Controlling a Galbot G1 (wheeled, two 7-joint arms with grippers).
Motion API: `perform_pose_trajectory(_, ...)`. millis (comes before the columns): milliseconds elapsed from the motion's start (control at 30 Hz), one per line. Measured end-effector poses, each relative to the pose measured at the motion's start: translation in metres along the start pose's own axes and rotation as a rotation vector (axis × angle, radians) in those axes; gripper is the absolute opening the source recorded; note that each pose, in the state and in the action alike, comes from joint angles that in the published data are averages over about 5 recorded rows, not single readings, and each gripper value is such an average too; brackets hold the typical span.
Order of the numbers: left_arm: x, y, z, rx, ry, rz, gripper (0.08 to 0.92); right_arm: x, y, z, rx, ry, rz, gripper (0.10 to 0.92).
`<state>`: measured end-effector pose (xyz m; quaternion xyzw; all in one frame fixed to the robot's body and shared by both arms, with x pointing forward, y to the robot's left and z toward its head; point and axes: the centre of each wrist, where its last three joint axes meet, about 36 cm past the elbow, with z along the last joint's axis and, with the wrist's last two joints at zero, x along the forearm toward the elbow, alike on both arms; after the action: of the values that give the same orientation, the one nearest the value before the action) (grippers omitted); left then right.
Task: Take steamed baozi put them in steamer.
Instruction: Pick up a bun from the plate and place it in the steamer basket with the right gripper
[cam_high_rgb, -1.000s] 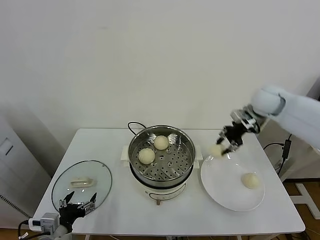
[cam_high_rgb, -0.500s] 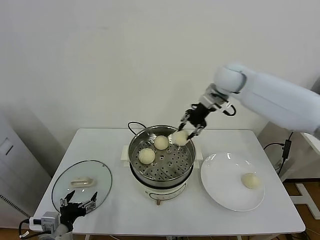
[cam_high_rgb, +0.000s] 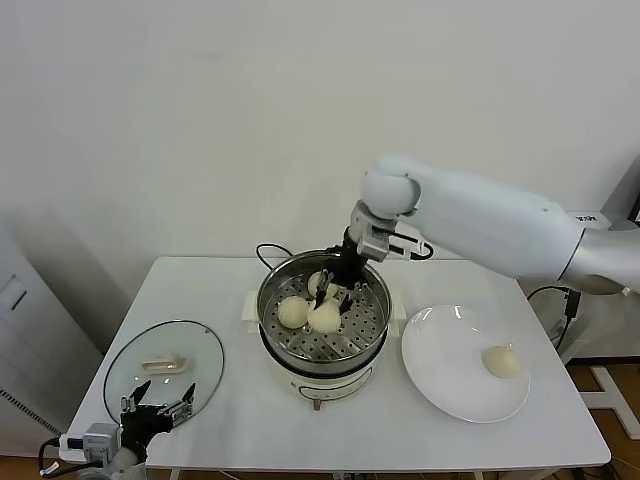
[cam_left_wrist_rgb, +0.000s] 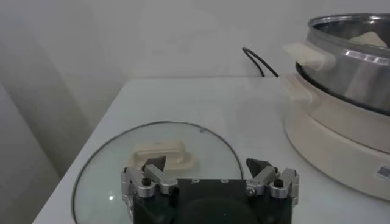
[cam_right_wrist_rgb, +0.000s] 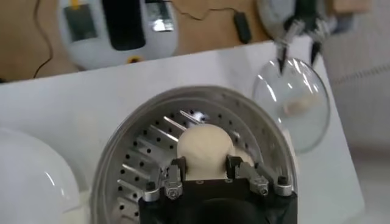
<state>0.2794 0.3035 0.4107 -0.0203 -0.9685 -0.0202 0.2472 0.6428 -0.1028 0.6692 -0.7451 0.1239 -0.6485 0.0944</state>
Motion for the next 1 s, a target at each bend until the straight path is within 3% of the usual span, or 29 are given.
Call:
perform_pose_trajectory(600,0.001,0.000,0.001,0.001,0.001,-0.001,0.823,-0.066,-0.011,-0.014,0.230,-0.015,-0.090,0.455)
perform_pose_trajectory(1000,0.000,0.002,0.002,0.000,0.004,-0.002,0.823,-0.064,-0.007,-0.014,0.223,0.023,-0.067,0.776)
